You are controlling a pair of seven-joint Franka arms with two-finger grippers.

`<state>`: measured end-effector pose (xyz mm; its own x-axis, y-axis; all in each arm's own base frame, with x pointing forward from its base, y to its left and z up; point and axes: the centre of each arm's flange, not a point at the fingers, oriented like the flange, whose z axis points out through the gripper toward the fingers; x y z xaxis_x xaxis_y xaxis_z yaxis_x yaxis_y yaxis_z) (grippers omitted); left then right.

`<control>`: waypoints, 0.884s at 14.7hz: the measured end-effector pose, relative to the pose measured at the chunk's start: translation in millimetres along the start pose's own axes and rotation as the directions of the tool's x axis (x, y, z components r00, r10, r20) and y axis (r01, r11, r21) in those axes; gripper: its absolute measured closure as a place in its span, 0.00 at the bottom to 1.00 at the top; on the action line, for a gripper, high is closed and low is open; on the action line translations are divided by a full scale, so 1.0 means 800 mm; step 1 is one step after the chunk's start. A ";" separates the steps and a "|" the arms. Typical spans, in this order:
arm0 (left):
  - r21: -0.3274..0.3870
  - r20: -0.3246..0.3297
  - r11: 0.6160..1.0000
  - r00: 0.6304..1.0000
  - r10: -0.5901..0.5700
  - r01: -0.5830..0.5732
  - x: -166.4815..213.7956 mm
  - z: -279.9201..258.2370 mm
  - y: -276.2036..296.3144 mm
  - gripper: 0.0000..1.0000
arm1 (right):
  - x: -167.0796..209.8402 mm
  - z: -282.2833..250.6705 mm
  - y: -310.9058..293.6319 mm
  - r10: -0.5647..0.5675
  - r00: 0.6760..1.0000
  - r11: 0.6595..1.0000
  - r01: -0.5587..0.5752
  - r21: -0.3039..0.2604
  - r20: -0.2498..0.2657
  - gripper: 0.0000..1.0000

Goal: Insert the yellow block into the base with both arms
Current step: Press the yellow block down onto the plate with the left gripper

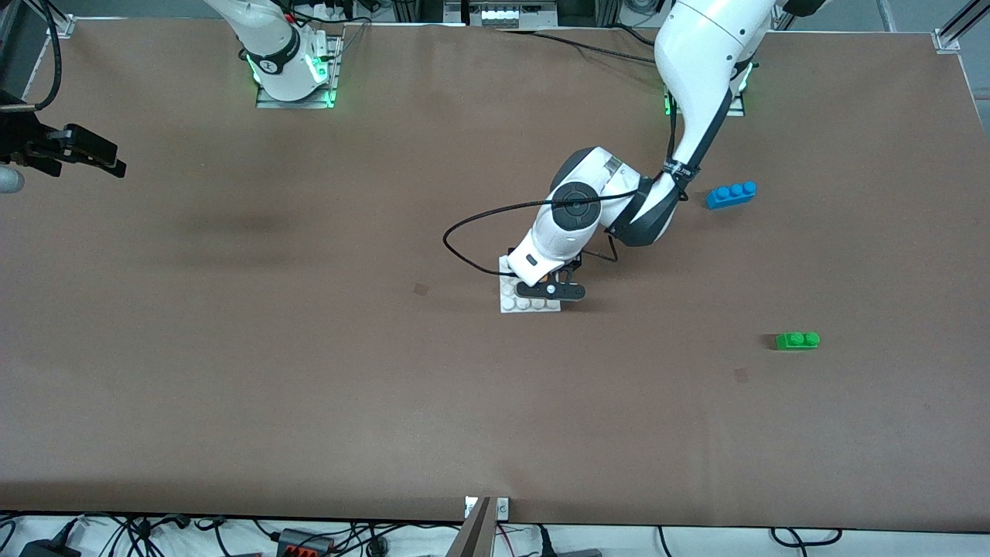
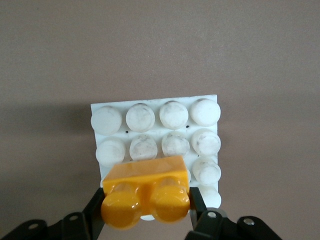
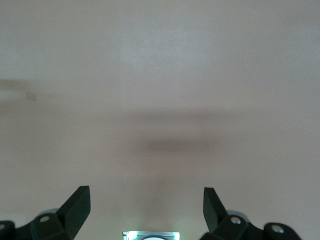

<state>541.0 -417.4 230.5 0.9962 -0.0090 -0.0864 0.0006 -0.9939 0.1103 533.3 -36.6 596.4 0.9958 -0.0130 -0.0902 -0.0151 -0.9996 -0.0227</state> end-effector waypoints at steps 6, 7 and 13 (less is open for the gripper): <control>0.004 0.005 1.000 1.000 0.002 -0.002 -0.002 0.001 0.001 0.31 | 0.000 0.000 0.000 0.000 1.000 1.000 0.000 0.000 0.000 0.00; 0.004 0.006 1.000 1.000 0.002 -0.002 -0.002 0.001 0.001 0.31 | 0.000 0.000 0.000 0.000 1.000 1.000 0.000 0.000 0.000 0.00; 0.008 0.013 1.000 1.000 0.014 -0.014 -0.009 0.007 0.009 0.31 | 0.000 0.000 0.000 0.000 1.000 1.000 0.000 0.000 0.002 0.00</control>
<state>533.2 -425.3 226.4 0.9949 -0.0242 -0.0976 -0.0140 -0.9945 0.1033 533.1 -36.5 596.3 0.9956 -0.0127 -0.0924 -0.0149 -0.9996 -0.0229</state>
